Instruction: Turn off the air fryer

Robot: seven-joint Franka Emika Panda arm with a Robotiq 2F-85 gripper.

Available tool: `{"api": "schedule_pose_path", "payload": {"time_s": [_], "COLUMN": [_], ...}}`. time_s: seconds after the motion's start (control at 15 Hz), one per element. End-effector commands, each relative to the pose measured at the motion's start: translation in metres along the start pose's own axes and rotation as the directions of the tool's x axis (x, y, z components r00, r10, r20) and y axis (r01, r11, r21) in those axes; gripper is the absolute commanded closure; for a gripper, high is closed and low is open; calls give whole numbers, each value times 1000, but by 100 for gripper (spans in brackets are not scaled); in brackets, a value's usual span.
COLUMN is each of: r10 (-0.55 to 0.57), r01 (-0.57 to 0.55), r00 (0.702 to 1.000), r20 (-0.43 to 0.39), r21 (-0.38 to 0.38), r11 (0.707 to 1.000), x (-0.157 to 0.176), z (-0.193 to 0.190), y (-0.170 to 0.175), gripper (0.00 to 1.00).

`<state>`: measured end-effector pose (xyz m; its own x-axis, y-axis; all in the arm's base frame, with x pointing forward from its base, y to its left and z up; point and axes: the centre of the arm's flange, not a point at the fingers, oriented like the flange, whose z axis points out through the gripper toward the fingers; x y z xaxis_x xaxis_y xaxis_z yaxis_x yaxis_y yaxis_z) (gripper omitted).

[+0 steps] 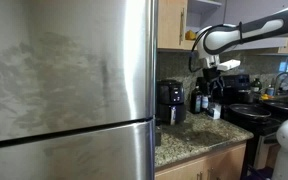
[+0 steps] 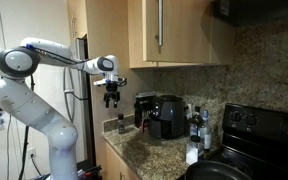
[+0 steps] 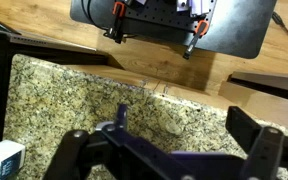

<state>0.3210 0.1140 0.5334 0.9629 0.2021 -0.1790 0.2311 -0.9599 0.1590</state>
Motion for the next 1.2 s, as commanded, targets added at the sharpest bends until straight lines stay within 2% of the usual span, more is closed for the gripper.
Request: {"api": "schedule_pose_path", "payload": {"time_s": [0.0,0.13,0.27,0.4,0.53,0.67,0.73,0.8,0.87,1.13], "r10": [0,0,42,71,103,128,128,139,143,141], "r01": [0,0,-41,-58,-73,-78,-71,-96,-96,-93], "r00": [1000,1000,999,986,947,904,894,918,909,906], "r20": [0,0,-30,-152,-304,-407,-430,-371,-392,-399], "r21": [0,0,32,85,107,137,147,132,136,137], "r11": [1000,1000,999,995,992,987,987,987,986,986], "x": [0,0,39,80,107,125,123,102,108,111], "z": [0,0,13,36,59,80,85,29,38,49], "y": [0,0,16,37,55,66,62,65,67,64], "gripper": [0,0,0,0,0,0,0,0,0,0]}}
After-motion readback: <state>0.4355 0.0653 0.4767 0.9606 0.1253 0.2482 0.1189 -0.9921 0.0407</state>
